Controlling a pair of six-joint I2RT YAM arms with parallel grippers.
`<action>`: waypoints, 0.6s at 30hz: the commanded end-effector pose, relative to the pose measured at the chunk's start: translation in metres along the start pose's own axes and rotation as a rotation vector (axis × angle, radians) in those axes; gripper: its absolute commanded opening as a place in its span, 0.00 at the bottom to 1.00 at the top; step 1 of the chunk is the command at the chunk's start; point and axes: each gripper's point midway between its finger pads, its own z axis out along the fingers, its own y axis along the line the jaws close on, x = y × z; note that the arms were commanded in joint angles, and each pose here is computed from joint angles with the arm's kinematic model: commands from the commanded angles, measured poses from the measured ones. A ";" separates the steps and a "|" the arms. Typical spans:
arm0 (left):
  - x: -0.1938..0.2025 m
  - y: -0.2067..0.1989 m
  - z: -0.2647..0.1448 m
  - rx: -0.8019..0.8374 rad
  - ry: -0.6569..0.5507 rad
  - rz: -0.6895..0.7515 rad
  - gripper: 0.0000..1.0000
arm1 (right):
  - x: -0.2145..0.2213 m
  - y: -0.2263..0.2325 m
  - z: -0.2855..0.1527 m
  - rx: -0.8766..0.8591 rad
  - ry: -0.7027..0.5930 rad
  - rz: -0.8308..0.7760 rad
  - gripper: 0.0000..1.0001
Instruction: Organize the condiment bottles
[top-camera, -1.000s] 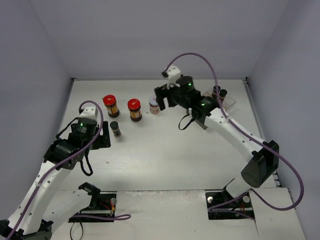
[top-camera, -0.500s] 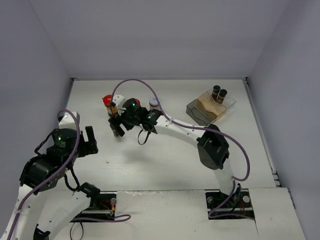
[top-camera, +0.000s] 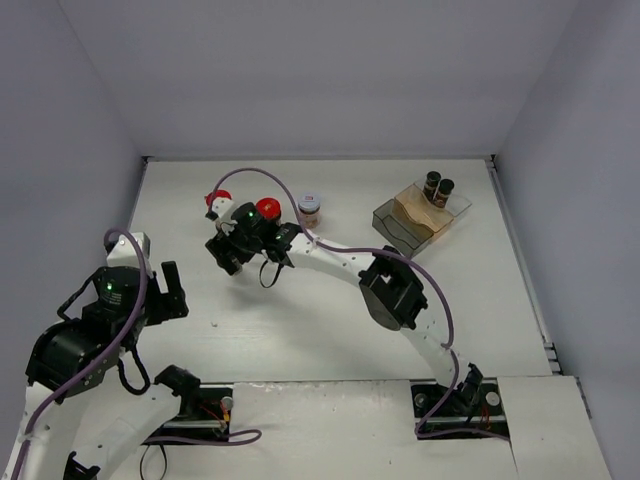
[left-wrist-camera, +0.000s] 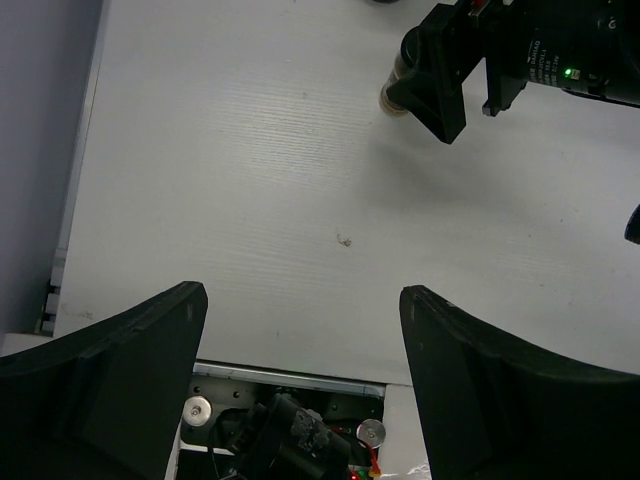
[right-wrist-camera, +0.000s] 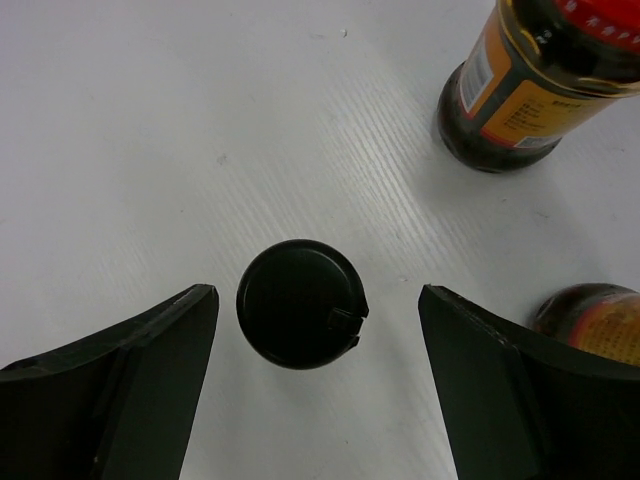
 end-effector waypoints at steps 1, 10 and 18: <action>-0.012 0.002 -0.007 -0.008 -0.038 -0.036 0.79 | -0.053 0.009 -0.008 -0.034 -0.148 -0.022 0.79; -0.015 -0.005 -0.003 0.012 -0.044 -0.048 0.78 | -0.070 0.006 -0.032 -0.001 -0.205 -0.031 0.14; -0.017 -0.022 0.012 0.060 -0.042 -0.054 0.79 | -0.070 -0.032 -0.120 0.118 -0.211 -0.001 0.00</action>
